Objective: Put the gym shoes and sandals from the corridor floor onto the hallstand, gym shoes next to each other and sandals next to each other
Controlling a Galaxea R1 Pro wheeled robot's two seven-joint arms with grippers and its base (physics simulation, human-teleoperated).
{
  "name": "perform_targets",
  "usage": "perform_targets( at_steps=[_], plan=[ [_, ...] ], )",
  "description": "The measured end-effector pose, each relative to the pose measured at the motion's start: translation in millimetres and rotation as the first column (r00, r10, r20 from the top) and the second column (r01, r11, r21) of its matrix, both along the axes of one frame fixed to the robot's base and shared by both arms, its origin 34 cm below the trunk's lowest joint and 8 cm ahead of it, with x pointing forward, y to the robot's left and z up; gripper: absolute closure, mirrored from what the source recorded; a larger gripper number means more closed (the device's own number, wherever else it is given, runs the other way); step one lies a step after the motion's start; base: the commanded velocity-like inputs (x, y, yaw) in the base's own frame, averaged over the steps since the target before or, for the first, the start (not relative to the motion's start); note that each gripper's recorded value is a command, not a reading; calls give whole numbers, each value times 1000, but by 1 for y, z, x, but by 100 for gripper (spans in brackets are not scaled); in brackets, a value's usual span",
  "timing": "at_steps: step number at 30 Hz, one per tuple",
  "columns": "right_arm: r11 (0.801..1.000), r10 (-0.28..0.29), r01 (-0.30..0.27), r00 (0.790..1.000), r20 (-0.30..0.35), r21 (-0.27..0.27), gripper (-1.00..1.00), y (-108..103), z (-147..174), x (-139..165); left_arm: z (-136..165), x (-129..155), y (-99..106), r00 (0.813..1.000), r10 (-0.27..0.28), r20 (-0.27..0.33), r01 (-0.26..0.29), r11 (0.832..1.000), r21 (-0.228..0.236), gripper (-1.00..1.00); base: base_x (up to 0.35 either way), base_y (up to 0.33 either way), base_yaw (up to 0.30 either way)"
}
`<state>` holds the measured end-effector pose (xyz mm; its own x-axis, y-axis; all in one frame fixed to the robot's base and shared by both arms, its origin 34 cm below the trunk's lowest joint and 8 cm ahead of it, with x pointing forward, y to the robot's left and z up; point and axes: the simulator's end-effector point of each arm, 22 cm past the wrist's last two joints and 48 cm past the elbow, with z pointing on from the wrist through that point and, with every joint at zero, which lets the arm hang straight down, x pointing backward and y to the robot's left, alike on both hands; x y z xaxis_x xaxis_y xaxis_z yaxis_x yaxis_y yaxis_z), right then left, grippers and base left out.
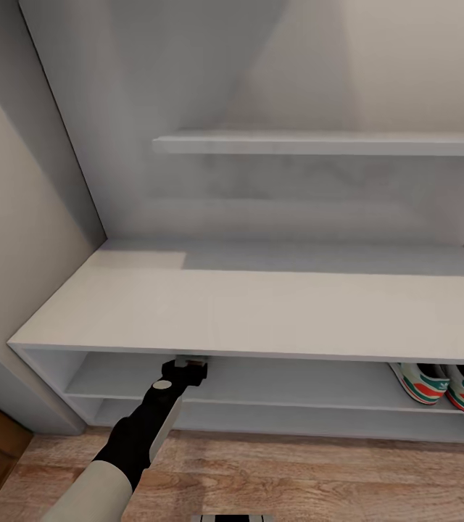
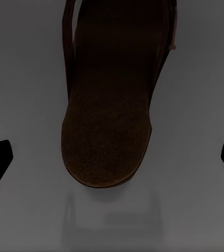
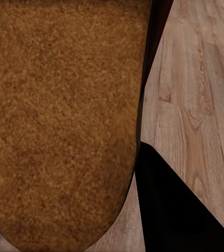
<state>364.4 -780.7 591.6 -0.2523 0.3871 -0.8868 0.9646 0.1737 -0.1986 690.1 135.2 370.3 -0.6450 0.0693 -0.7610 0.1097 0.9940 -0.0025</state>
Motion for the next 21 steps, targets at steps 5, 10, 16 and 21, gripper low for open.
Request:
perform_targets(
  at_steps=[5, 10, 16, 21],
  plan=[
    [1000, 0, 0, 1000, 0, 0, 100, 0, 0, 0, 0, 0, 0, 1000, 0, 0, 0, 1000, 0, -100, 0, 0, 0],
    [1000, 0, 0, 1000, 0, 0, 100, 0, 0, 0, 0, 0, 0, 1000, 0, -1, 0, 1000, 0, -100, -22, 0, 0],
    [1000, 0, 0, 1000, -1, 0, 100, 0, 0, 0, -1, 0, 0, 1000, 1, -2, -1, 1000, 0, -100, -291, 0, 0],
    [1000, 0, 0, 1000, 0, 1, 100, 0, -1, 0, -1, 0, 0, 1000, 1, -2, -1, 1000, 0, -100, -334, 0, 0]
  ],
)
